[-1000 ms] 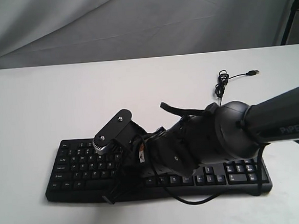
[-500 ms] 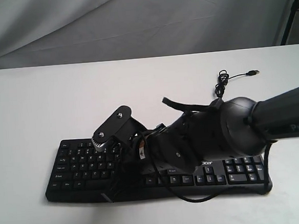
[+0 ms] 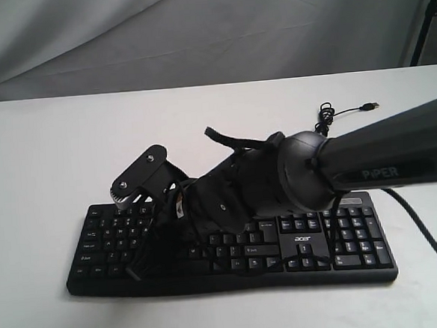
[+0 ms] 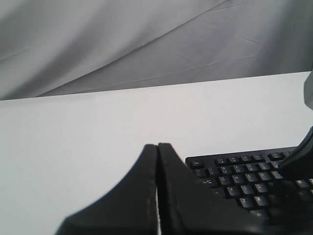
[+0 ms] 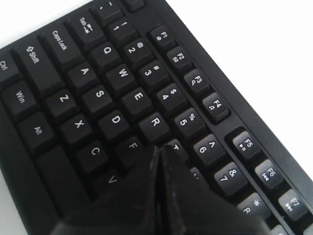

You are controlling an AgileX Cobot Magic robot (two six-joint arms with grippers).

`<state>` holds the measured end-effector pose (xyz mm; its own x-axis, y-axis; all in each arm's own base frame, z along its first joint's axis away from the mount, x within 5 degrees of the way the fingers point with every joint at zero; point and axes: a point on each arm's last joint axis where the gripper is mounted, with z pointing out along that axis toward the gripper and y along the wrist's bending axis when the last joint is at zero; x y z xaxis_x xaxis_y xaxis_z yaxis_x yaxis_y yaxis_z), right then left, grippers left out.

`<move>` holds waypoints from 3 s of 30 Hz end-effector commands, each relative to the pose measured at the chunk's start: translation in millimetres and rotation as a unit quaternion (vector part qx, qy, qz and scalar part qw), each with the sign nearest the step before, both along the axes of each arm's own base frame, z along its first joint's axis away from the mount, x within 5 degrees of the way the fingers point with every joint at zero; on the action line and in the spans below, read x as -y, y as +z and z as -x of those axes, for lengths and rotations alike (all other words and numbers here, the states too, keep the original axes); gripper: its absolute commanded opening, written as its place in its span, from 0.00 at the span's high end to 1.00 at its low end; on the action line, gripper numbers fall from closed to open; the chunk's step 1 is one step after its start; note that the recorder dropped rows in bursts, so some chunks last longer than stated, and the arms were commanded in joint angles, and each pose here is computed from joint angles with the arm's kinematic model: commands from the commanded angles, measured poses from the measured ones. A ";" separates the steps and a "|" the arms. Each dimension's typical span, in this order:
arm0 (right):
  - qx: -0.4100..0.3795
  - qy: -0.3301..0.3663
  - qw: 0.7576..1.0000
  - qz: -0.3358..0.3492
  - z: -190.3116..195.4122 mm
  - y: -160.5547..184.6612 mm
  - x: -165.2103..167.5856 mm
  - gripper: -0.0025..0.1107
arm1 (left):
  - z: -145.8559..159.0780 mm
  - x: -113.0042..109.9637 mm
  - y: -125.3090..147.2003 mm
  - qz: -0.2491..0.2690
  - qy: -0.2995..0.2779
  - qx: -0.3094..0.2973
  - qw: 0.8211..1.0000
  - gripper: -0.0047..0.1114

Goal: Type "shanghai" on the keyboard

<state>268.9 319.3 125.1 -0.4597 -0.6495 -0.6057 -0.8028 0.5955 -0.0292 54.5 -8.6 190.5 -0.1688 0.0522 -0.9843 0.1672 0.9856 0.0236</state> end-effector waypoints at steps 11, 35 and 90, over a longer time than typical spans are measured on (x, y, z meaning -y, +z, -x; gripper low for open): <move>-0.006 0.007 1.000 0.015 -0.1 -12.8 -1.2 0.98 | 0.1 0.2 -1.0 0.001 -0.002 0.001 1.000 0.96; 0.008 0.004 1.000 0.012 2.8 5.3 16.7 0.98 | 0.1 0.2 -1.0 0.001 -0.002 0.001 1.000 0.96; 0.014 0.067 0.998 0.011 -7.6 -11.1 -73.2 0.98 | 0.1 0.2 -1.0 0.001 -0.002 0.001 1.000 0.96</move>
